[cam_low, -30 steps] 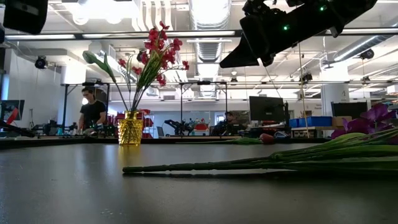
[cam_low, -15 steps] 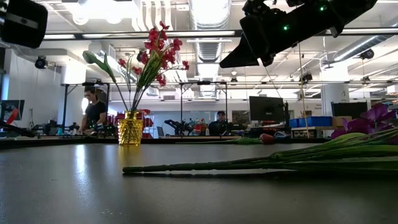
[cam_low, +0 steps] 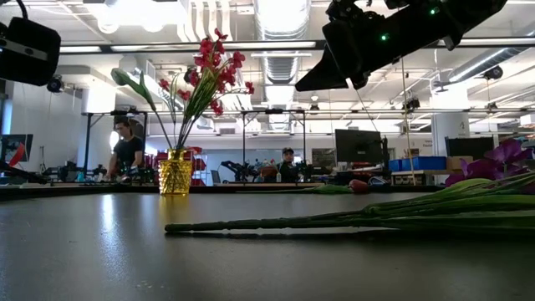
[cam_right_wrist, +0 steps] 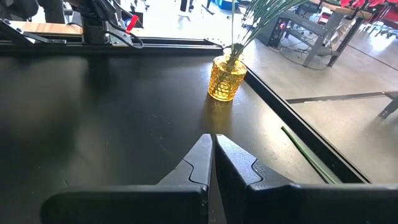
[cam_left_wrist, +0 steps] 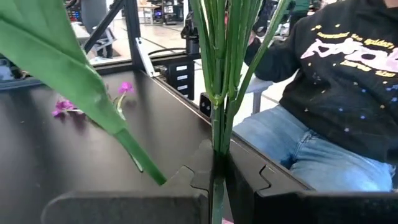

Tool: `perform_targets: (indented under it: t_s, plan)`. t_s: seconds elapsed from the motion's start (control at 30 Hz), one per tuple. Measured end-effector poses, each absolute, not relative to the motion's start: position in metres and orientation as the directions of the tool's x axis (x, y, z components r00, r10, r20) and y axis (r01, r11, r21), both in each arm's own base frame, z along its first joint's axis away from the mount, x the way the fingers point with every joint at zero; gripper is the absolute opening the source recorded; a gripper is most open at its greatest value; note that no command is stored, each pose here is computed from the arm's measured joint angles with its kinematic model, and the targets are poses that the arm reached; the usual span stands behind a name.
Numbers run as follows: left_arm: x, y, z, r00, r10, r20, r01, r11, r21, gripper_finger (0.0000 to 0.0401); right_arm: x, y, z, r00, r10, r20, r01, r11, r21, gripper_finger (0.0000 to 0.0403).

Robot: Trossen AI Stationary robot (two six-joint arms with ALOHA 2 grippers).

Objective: Sort flowers into vase by color
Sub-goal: Put the top violet flowers into the violet vase

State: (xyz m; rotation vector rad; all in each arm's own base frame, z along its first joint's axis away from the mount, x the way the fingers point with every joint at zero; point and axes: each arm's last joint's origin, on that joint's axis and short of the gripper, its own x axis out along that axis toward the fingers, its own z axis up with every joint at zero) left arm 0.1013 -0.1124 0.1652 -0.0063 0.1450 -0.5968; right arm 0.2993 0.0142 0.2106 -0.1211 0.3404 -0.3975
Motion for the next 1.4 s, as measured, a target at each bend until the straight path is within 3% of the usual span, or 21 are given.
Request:
perform_targets:
  t_s: [0.47, 0.97, 1.4]
  plan:
    - [0.104, -0.119, 0.15, 0.82, -0.526, -0.226, 0.516, 0.85, -0.108, 0.0015, 0.299, 0.014, 0.211, 0.867, -0.398, -0.3, 0.358, 0.916, -0.181, 0.0013]
    - [0.103, -0.123, 0.15, 0.808, -0.548, -0.216, 0.518, 0.835, -0.183, 0.0142, 0.299, 0.014, 0.211, 0.868, -0.397, -0.3, 0.357, 0.917, -0.179, 0.0013]
    - [0.097, -0.131, 0.157, 0.777, -0.601, -0.19, 0.575, 0.799, -0.176, 0.0146, 0.3, 0.014, 0.212, 0.87, -0.396, -0.294, 0.356, 0.917, -0.18, 0.0013]
